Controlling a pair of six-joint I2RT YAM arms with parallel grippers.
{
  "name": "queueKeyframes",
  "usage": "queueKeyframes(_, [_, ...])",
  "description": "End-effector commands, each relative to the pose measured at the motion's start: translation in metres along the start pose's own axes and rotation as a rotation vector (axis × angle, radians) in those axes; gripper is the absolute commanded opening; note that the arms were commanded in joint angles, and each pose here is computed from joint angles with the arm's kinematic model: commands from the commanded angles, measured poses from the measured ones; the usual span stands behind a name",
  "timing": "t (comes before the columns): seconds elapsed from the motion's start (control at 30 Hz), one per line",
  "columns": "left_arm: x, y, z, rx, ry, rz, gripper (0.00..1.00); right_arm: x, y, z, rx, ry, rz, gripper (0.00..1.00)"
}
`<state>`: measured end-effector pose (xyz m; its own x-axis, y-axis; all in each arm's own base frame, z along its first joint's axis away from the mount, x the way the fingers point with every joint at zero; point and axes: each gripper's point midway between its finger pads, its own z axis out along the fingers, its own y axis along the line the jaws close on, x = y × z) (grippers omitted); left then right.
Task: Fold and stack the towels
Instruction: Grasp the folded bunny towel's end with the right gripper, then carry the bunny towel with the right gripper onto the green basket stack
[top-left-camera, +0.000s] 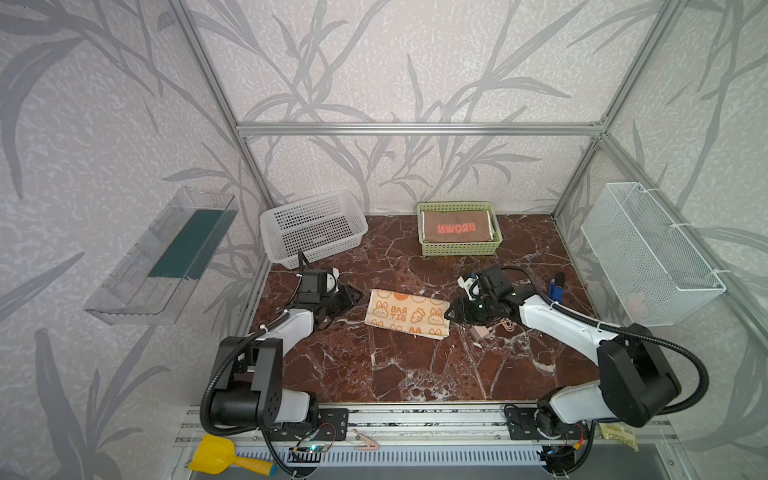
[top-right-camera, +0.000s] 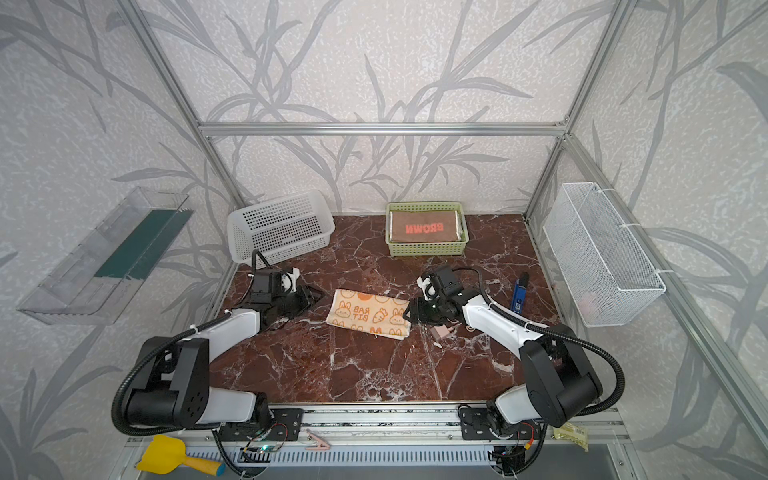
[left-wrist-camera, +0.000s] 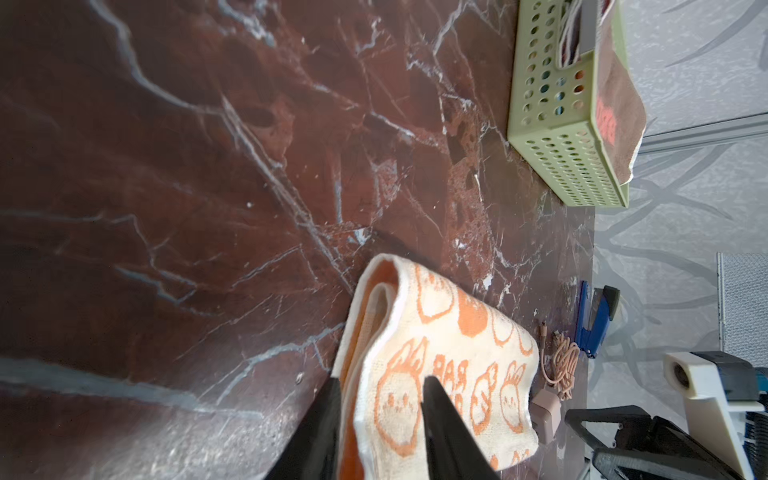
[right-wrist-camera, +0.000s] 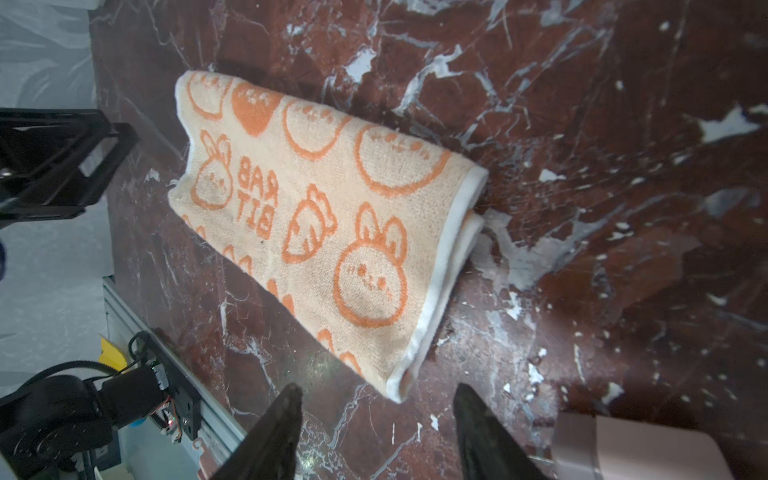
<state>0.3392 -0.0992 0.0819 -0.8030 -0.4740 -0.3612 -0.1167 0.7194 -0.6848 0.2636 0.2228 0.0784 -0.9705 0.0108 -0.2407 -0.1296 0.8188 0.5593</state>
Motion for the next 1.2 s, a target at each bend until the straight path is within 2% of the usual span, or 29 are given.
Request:
queueKeyframes(0.0, [-0.002, -0.011, -0.004, -0.049, 0.018, 0.085, 0.35, 0.013, -0.018, 0.014, 0.107, 0.052, 0.082, 0.6])
queueKeyframes(0.17, [0.035, -0.025, 0.021, -0.112, 0.157, 0.195, 0.35, 0.019, -0.02, 0.041, 0.129, 0.091, 0.159, 0.6])
queueKeyframes(0.4, [0.076, 0.002, 0.043, -0.127, 0.257, 0.118, 0.35, 0.018, -0.017, 0.073, 0.147, 0.114, 0.199, 0.58])
queueKeyframes(0.47, [0.085, 0.01, 0.043, -0.146, 0.282, 0.113, 0.35, 0.013, -0.018, 0.078, 0.155, 0.106, 0.197, 0.48])
queueKeyframes(0.6, [0.096, 0.022, 0.041, -0.174, 0.312, 0.112, 0.34, -0.004, -0.014, 0.081, 0.179, 0.094, 0.154, 0.13])
queueKeyframes(0.7, [0.1, 0.025, 0.039, -0.176, 0.316, 0.112, 0.34, -0.02, -0.007, 0.078, 0.197, 0.093, 0.102, 0.0])
queueKeyframes(0.83, [0.096, 0.018, 0.031, -0.168, 0.303, 0.114, 0.36, -0.048, 0.009, 0.061, 0.228, 0.06, -0.01, 0.0])
queueKeyframes(0.97, [0.072, -0.005, 0.018, -0.147, 0.221, 0.145, 0.38, -0.094, 0.024, 0.031, 0.316, 0.019, -0.158, 0.0])
queueKeyframes(1.17, [0.037, -0.031, 0.008, -0.124, 0.117, 0.183, 0.39, -0.167, 0.05, -0.009, 0.374, -0.043, -0.3, 0.0])
